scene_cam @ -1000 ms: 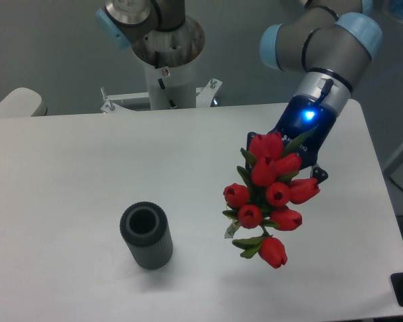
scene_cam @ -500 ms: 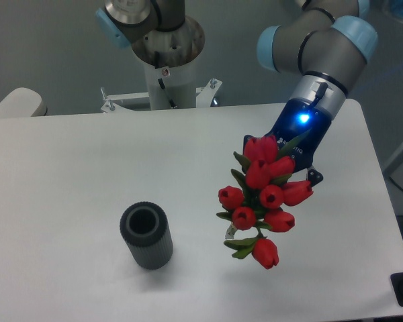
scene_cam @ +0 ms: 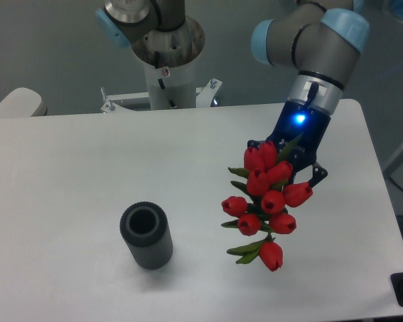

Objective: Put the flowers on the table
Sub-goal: 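Lower the held tulip bouquet toward the table surface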

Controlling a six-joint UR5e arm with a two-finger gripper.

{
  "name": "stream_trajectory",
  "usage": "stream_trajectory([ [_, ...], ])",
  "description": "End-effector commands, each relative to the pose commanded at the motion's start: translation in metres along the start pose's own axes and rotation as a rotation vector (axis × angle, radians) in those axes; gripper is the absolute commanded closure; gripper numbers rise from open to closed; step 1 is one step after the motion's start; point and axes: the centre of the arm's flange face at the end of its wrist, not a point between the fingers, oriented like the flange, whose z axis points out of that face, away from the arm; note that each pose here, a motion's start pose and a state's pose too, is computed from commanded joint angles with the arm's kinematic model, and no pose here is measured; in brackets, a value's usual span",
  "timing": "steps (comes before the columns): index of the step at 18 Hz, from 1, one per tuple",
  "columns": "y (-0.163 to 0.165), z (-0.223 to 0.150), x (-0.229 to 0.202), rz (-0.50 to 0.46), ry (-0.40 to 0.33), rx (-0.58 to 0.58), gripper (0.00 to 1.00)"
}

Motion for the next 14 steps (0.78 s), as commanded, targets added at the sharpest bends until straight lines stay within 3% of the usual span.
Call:
stream_trajectory([
  [7,0.018,-0.003,0.009,0.165,-0.064,-0.220,0.63],
  [14,0.033,0.016,0.051,0.345,-0.038,-0.480,0.64],
])
